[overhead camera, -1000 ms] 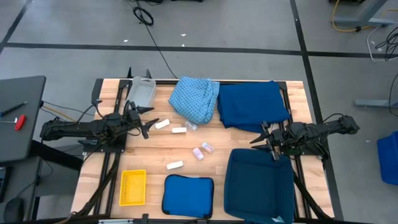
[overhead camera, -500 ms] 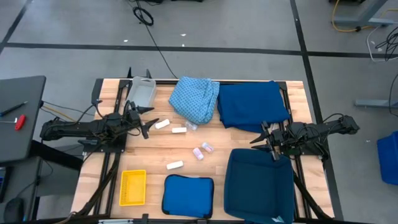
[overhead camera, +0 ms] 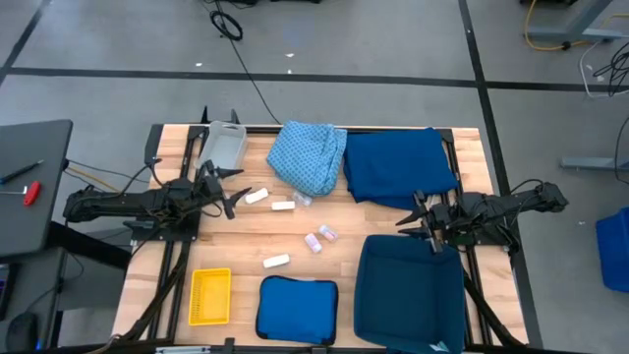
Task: Pick & place medical supplies in basket/bin
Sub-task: Put the top white rolled gauze into the gray bin
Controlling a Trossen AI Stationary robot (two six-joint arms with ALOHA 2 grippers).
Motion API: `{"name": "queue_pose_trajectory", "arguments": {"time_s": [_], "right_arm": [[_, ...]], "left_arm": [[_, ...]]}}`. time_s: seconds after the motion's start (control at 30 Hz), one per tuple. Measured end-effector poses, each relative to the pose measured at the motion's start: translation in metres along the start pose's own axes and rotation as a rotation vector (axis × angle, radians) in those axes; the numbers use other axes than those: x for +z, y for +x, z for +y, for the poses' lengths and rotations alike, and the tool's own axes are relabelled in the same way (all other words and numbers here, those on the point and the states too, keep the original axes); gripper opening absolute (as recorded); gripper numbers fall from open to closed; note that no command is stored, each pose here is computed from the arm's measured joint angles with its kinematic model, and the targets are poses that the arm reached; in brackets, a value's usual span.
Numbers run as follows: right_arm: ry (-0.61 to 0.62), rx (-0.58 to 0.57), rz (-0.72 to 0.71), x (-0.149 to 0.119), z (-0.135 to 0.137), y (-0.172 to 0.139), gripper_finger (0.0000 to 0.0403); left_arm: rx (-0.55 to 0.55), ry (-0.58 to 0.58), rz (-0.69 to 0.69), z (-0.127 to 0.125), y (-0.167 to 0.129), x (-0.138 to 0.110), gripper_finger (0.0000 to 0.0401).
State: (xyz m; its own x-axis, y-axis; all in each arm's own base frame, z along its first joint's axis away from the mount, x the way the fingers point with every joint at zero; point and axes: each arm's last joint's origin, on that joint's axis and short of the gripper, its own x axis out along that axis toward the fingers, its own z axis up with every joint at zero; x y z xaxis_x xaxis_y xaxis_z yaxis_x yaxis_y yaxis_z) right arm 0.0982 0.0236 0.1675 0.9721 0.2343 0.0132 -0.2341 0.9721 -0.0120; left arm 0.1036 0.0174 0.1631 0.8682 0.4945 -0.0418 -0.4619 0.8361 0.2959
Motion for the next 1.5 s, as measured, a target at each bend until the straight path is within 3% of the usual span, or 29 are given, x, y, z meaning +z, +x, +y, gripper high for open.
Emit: {"name": "queue_pose_trajectory", "arguments": {"time_s": [0.6, 0.77, 1.1, 1.37, 1.5], "right_arm": [[0.001, -0.006, -0.128, 0.012, 0.000, -0.001, 0.0094], [-0.003, -0.010, -0.128, 0.012, 0.000, -0.001, 0.0094], [0.014, -0.235, -0.098, 0.010, -0.007, -0.001, 0.0094], [-0.006, -0.420, -0.083, 0.009, -0.012, -0.003, 0.0094], [0.020, -0.458, -0.081, 0.008, -0.013, -0.003, 0.0094]], "left_arm": [[-0.008, -0.015, -0.002, 0.000, 0.000, 0.000, 0.0279], [-0.018, -0.149, -0.003, 0.000, 0.000, 0.000, 0.0279], [-0.041, -0.421, -0.002, -0.001, 0.000, 0.000, 0.0279], [-0.083, -0.469, -0.017, -0.002, 0.000, 0.002, 0.0279], [-0.088, -0.521, -0.030, -0.002, 0.000, 0.003, 0.0279]]}}
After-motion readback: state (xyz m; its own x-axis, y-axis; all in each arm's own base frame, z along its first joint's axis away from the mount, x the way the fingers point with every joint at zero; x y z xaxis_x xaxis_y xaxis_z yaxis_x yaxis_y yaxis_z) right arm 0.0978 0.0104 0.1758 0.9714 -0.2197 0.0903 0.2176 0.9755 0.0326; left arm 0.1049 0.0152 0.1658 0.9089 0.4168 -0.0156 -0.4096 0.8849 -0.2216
